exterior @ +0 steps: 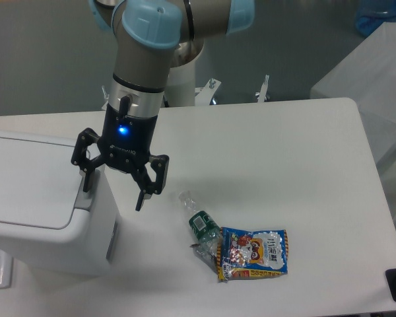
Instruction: Open the trash can
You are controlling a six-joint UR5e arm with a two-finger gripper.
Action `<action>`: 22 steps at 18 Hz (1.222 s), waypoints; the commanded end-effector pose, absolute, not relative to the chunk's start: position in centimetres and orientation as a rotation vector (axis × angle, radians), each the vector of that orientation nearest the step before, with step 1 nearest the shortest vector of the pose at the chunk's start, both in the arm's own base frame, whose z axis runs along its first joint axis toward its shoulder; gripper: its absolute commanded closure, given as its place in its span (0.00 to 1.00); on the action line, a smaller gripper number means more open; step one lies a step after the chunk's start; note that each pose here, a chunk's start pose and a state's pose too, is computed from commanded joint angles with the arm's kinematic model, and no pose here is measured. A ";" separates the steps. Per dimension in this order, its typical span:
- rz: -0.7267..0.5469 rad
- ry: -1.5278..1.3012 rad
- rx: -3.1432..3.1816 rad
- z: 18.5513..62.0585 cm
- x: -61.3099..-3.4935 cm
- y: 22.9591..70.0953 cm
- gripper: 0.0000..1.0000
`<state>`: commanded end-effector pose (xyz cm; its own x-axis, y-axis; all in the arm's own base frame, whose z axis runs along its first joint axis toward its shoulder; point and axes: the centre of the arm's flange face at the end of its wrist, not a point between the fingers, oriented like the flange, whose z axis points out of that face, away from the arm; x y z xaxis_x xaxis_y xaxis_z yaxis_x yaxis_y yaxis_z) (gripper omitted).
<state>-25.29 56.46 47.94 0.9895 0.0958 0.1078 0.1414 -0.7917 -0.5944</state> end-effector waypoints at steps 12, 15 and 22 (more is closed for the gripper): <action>-0.101 -0.167 -2.498 47.4 -25.2 56.5 0.00; -0.101 -0.167 -2.499 47.2 -25.3 56.4 0.00; -0.102 -0.168 -2.500 47.1 -25.3 56.4 0.00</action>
<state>-25.28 56.42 47.10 0.9889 0.0964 0.1128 0.1445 -0.7977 -0.5854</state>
